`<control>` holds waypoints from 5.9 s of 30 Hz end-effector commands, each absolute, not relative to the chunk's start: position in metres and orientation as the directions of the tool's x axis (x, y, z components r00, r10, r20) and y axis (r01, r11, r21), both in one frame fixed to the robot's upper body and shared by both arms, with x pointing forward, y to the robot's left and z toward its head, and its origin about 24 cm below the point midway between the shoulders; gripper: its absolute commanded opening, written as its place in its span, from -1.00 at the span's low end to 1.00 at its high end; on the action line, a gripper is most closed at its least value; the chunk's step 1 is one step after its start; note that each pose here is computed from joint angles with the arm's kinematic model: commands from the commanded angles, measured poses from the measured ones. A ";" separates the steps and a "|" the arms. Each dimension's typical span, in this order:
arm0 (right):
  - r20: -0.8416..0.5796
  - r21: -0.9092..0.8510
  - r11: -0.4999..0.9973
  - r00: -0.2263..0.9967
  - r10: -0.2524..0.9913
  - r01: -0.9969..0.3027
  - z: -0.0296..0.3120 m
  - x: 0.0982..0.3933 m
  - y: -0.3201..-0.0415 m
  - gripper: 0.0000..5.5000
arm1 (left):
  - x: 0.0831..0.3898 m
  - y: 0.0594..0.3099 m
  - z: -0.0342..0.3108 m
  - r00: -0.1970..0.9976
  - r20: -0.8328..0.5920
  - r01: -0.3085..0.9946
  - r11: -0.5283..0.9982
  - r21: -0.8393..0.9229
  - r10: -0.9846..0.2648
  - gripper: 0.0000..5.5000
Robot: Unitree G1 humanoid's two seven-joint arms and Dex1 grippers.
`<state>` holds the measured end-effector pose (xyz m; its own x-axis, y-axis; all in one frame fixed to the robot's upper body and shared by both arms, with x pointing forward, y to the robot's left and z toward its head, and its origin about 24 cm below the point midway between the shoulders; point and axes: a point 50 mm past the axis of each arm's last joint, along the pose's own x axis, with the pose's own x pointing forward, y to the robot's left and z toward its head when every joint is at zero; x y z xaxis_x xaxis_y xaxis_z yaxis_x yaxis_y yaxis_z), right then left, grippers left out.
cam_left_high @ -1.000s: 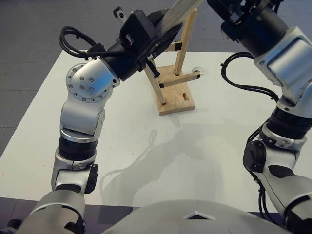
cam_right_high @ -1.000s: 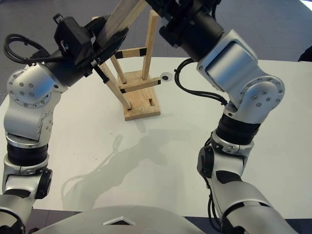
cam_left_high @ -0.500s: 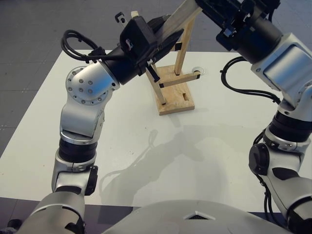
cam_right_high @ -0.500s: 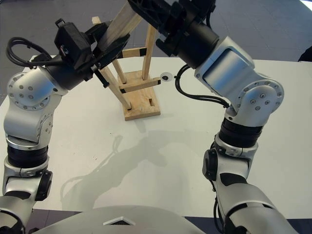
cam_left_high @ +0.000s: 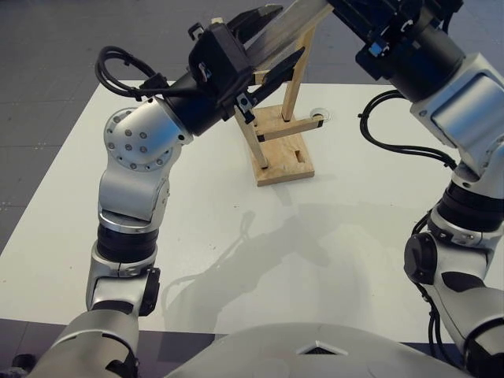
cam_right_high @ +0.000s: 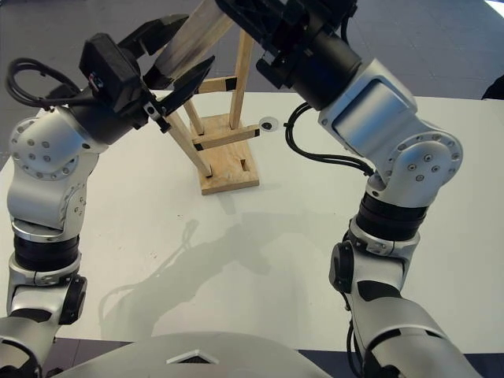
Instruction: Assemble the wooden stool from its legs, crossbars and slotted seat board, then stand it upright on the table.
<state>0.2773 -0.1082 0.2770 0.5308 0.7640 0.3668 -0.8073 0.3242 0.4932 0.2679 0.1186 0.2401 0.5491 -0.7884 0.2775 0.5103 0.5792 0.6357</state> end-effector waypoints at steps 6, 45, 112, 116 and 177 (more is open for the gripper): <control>0.376 0.475 0.487 0.669 0.641 -0.733 0.285 0.292 -0.156 -0.26 | 0.260 0.145 0.249 0.559 0.207 0.451 0.504 0.737 -0.803 -0.11; -0.124 -0.471 0.384 0.491 0.862 -0.794 0.087 0.310 -0.139 -0.26 | 0.233 0.131 0.123 0.540 -0.035 0.673 0.407 0.617 -0.841 -0.11; -0.057 -0.371 0.543 0.602 0.796 -0.753 0.165 0.282 -0.184 -0.26 | 0.273 0.200 0.131 0.800 0.046 0.423 0.617 0.664 -0.598 -0.11; -0.081 -0.450 0.544 0.639 0.765 -0.708 0.136 0.303 -0.184 -0.26 | 0.273 0.195 0.132 0.793 0.054 0.429 0.619 0.658 -0.607 -0.11; -0.452 0.112 0.704 0.595 0.664 -0.701 0.070 0.321 -0.157 -0.26 | 0.289 0.249 0.094 0.961 -0.099 0.264 0.752 0.604 -0.258 -0.11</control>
<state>0.3366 -0.1146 0.1099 0.5768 0.7977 -0.1764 -0.8005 0.5949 0.0728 0.2906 0.2479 0.0947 0.9566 -0.2746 -0.0975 0.2760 0.7464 0.6055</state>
